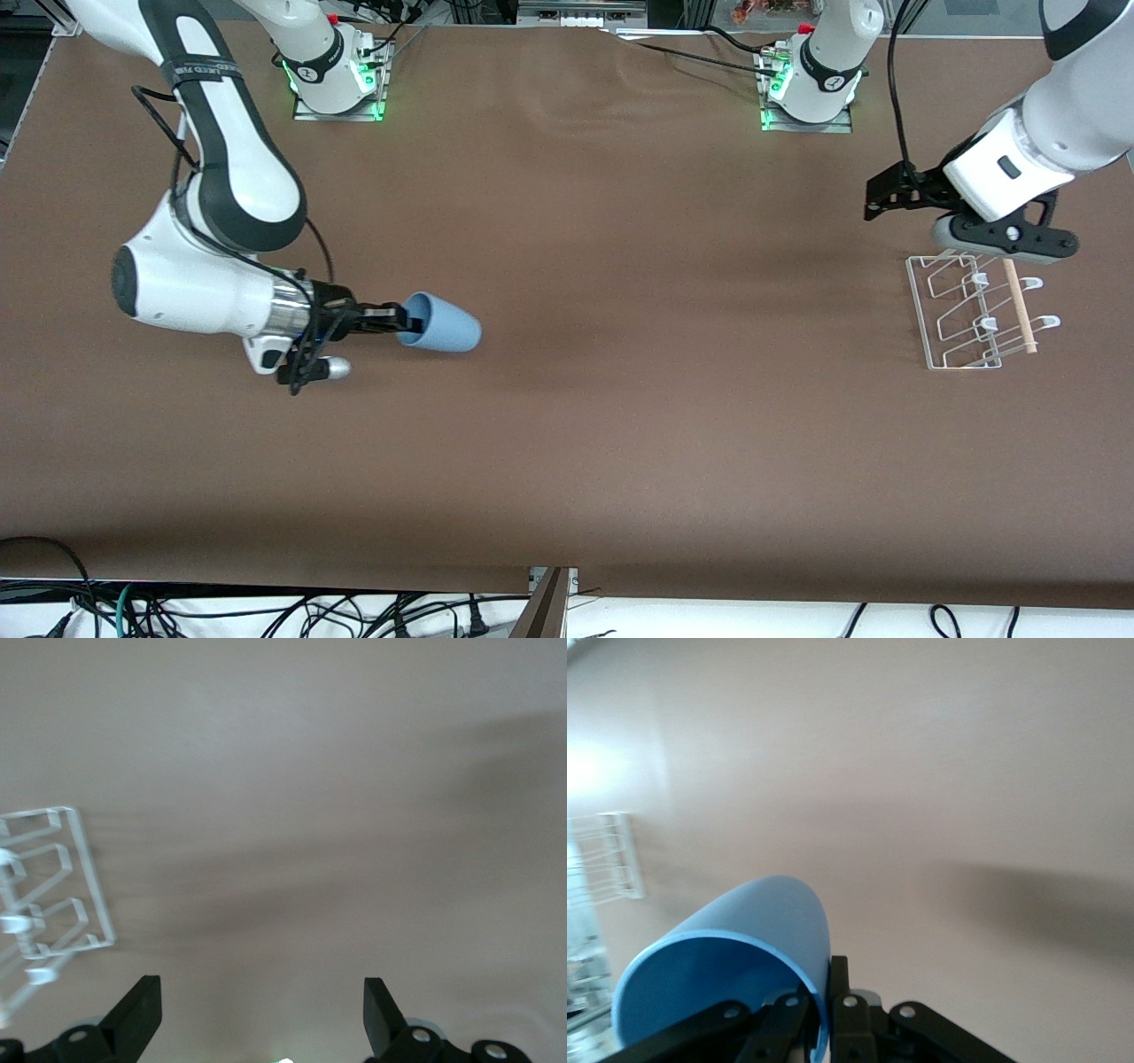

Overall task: Transfer cup to left arm and place on rack
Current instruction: 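Lift the blue cup with the right gripper while the left gripper approaches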

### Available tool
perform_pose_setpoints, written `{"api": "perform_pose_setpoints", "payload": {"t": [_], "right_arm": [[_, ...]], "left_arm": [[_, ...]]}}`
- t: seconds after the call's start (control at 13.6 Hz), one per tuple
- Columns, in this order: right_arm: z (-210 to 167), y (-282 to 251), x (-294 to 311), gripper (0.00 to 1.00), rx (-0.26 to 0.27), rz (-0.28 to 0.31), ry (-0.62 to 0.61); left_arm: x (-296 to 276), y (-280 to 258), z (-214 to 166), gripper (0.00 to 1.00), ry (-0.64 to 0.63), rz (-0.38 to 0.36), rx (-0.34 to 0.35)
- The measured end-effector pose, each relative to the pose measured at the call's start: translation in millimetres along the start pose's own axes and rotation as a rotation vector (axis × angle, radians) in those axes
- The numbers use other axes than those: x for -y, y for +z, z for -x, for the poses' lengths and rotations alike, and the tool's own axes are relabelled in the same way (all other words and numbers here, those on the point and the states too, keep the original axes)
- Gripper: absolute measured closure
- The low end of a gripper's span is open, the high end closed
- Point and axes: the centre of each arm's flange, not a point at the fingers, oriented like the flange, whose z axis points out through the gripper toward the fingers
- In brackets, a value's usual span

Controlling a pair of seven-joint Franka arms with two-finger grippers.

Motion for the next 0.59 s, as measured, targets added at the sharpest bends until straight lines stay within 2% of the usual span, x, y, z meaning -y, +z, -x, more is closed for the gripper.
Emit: {"api": "perform_pose_setpoints", "payload": {"t": [0.22,0.37,0.59], "right_arm": [[0,25,42,0.94,0.017,-0.084,0.026],[-3,39,71,0.94,0.013,-0.163,0.029],[3,69,106,0.94,0.015,-0.255,0.045]], "left_arm": [[-29,22,-9,0.0,0.05,0.12,0.049],[-58,38,-13,0.0,0.148,0.156,0.079],[-85,56,-22,0.0,0.298,0.3,0.089]]}}
